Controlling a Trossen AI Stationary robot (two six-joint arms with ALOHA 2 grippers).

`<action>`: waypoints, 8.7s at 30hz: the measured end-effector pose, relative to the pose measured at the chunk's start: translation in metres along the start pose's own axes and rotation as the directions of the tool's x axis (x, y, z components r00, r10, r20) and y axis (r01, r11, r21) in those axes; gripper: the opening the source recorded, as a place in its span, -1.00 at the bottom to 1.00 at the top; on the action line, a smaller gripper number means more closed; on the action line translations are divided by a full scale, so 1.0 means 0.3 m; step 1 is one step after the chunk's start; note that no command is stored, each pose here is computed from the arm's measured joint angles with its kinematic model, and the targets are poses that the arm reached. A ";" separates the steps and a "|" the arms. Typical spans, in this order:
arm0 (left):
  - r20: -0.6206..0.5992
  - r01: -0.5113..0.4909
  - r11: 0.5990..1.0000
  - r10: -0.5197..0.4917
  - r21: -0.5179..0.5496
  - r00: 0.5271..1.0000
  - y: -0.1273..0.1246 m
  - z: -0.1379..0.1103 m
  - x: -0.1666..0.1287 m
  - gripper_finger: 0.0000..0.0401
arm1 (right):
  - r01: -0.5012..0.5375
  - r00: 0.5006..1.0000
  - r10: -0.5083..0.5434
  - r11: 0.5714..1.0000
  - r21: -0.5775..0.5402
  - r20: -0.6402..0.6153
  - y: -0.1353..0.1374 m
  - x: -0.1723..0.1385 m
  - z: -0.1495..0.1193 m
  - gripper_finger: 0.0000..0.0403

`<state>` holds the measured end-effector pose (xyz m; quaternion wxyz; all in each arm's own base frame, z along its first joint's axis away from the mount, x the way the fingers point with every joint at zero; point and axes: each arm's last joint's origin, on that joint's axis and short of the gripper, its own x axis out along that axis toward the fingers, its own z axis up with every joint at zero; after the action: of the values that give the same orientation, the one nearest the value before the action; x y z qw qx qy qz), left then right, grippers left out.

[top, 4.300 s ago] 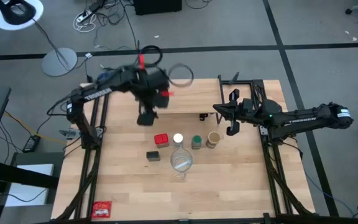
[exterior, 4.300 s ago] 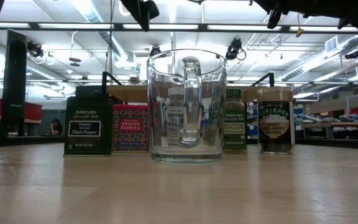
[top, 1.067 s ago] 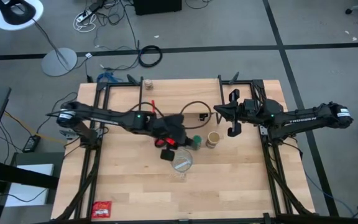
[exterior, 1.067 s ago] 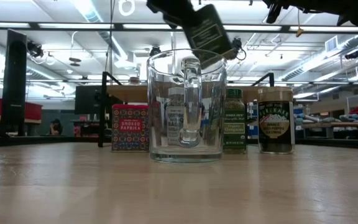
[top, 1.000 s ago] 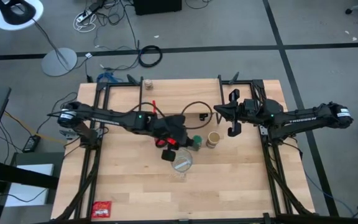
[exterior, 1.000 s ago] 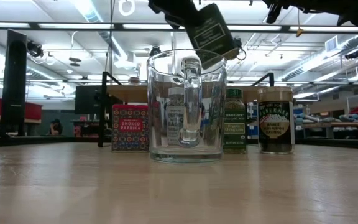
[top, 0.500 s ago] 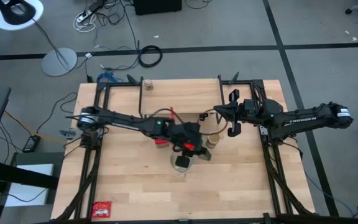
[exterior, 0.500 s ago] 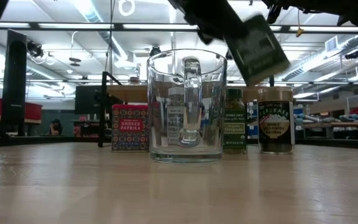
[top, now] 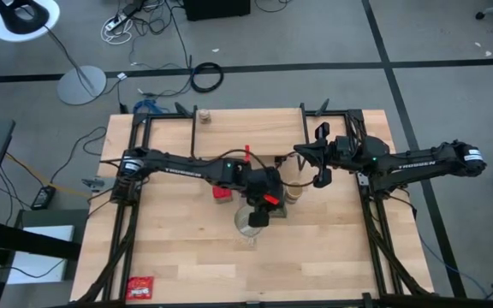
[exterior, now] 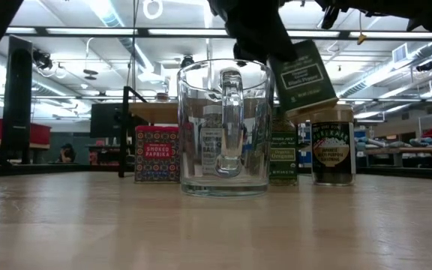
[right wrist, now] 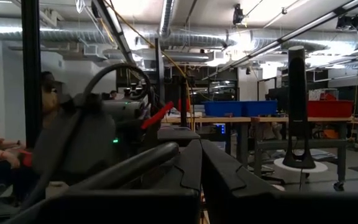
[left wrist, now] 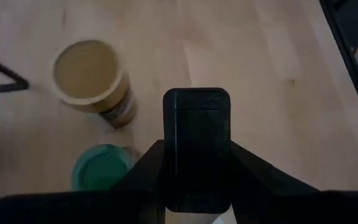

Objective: Shelf spices
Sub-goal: Move the black seasoning can to the center of the table, then move the red seasoning can to the center of the table

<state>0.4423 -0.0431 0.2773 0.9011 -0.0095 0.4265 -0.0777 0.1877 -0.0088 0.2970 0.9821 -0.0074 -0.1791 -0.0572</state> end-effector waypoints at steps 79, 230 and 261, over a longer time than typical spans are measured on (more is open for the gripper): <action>-0.126 -0.049 0.996 0.039 -0.076 0.991 -0.007 -0.061 0.140 0.08 | -0.001 1.000 0.001 1.000 0.002 0.016 0.000 0.000 0.005 -0.98; 0.160 -0.378 0.922 0.387 -0.085 0.908 -0.085 -0.009 -0.638 0.03 | 0.062 0.995 -0.066 0.996 0.058 0.070 0.004 -0.002 0.023 -0.98; -0.029 0.192 0.979 -0.191 0.060 0.981 -0.150 0.006 0.084 0.03 | 0.040 0.994 -0.038 0.999 -0.015 0.100 0.009 -0.003 0.033 -0.98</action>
<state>0.4534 -0.0913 0.2628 0.8843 -0.0213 0.4314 -0.1776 0.1836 -0.0058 0.3060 0.9705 -0.0151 -0.2276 -0.0774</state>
